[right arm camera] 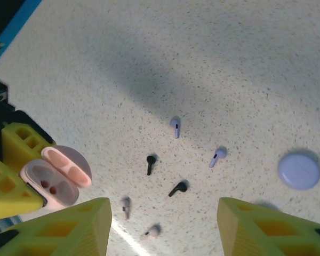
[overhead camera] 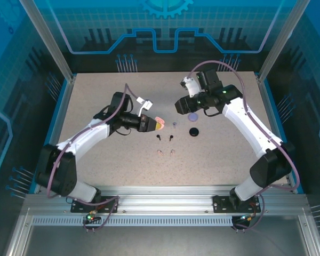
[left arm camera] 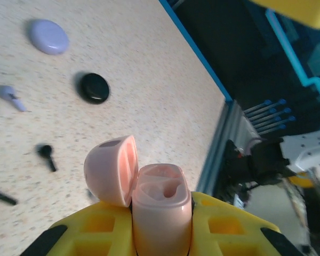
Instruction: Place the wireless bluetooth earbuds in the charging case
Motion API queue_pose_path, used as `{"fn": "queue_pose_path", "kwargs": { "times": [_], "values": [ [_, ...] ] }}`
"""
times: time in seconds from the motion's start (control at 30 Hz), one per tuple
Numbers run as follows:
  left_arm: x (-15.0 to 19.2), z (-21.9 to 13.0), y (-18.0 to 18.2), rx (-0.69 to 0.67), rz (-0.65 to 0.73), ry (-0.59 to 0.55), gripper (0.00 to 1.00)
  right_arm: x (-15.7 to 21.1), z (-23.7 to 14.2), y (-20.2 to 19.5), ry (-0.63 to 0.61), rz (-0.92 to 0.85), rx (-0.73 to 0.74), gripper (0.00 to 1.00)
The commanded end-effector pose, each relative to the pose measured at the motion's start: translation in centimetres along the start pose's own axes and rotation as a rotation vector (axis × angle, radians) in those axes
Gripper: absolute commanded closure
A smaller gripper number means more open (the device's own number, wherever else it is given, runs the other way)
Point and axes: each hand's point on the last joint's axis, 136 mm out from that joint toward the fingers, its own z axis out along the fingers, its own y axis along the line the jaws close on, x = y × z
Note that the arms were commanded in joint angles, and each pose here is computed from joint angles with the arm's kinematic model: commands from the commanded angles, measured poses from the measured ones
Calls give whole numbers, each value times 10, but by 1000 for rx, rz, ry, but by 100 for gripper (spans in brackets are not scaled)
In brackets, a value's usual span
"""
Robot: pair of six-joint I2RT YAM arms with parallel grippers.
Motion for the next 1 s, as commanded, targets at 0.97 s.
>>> {"fn": "queue_pose_path", "kwargs": {
  "times": [0.97],
  "values": [
    [-92, -156, -39, -446, 342, -941, 100, 178, 180, 68, 592, -99, 100, 53]
  ]
}}
